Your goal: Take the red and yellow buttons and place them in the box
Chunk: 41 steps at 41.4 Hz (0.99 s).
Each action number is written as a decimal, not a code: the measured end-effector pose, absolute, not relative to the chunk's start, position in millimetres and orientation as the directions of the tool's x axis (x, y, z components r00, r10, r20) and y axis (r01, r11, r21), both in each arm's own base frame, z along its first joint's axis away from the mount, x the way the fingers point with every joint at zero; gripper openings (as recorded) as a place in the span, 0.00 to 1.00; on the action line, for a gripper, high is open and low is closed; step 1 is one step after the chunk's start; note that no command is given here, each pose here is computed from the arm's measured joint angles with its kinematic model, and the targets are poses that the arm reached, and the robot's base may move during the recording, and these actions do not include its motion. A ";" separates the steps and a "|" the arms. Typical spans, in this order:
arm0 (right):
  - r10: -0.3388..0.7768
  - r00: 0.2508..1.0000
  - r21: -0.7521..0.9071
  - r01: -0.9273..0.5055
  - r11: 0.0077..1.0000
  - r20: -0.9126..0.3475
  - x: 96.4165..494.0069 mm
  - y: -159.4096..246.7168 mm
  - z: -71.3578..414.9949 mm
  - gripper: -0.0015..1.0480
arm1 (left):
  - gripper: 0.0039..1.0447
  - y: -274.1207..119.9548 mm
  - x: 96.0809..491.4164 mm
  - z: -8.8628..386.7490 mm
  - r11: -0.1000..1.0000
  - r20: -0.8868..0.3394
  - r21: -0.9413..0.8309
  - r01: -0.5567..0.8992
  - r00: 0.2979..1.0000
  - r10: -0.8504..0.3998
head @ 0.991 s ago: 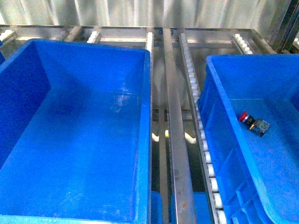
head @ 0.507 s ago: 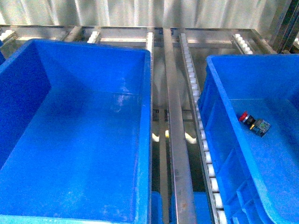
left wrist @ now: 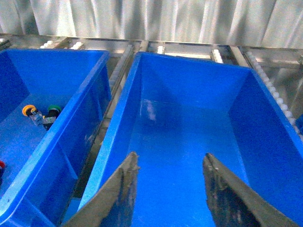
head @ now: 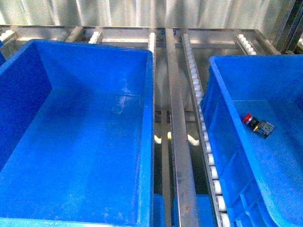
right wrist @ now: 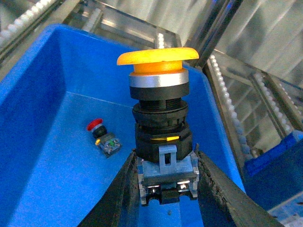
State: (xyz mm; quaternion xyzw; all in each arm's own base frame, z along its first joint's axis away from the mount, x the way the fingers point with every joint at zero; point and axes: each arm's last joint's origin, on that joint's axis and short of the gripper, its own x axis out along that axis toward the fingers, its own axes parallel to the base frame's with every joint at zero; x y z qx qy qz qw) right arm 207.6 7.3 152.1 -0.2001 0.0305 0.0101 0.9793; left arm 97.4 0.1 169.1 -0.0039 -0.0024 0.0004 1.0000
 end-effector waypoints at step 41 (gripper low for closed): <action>-0.063 0.991 -0.067 0.055 0.996 -0.122 349.3 -4.3 90.6 0.25 | 0.93 0.1 97.4 169.1 1.000 0.005 -0.006 -0.001 1.000 0.001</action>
